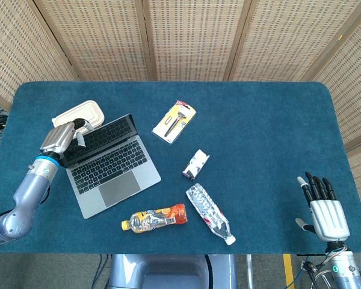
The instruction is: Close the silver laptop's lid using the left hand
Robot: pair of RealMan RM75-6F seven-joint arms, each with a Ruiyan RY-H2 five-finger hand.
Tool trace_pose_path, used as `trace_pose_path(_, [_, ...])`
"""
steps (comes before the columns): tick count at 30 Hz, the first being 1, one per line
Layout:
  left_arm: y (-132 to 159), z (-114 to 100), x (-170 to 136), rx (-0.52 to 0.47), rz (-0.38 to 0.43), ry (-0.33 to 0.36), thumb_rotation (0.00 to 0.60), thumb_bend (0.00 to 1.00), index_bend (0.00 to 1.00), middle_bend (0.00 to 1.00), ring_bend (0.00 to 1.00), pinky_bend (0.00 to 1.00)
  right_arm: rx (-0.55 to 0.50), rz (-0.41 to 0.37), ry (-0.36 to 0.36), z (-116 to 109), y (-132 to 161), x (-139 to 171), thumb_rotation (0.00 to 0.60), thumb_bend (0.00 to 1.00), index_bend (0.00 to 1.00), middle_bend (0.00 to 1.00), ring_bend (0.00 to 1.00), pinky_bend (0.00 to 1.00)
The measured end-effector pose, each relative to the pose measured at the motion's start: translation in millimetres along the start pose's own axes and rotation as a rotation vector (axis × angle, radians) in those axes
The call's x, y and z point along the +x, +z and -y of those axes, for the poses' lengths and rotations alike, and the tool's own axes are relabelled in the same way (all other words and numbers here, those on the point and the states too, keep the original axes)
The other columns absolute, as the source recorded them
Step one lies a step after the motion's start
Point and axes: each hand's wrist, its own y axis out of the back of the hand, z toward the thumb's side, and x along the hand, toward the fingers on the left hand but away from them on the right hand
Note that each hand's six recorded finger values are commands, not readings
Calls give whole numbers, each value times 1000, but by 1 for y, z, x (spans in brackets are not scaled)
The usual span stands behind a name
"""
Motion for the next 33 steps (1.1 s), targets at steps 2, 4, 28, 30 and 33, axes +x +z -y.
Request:
trace_pose_path(2, [4,3,-2,-7,12,-12,600,879,358,219,203,188,0,1,-1,0,0,0,600,28,0,0,0,0])
trace_pose_path(4, [9,6,-3,-17,25,-24,600,879,359,220,205,190,-1,2,-1,0,0,0,600,28,0,0,0,0])
trace_pose_path(28, [35,38,-9,-9,82,-100,600,879,376,235,223,218,-1,19,-14,-4,-5,0,600,35,0,0,0,0])
trace_pose_path(30, [38,40,-10,-8,85,-106,600,879,377,235,223,220,-2,21,-17,-5,-6,0,600,35,0,0,0,0])
trace_pose_path(33, [41,43,-11,-10,91,-114,600,879,377,236,223,226,-4,23,-20,-6,-7,0,600,34,0,0,0,0])
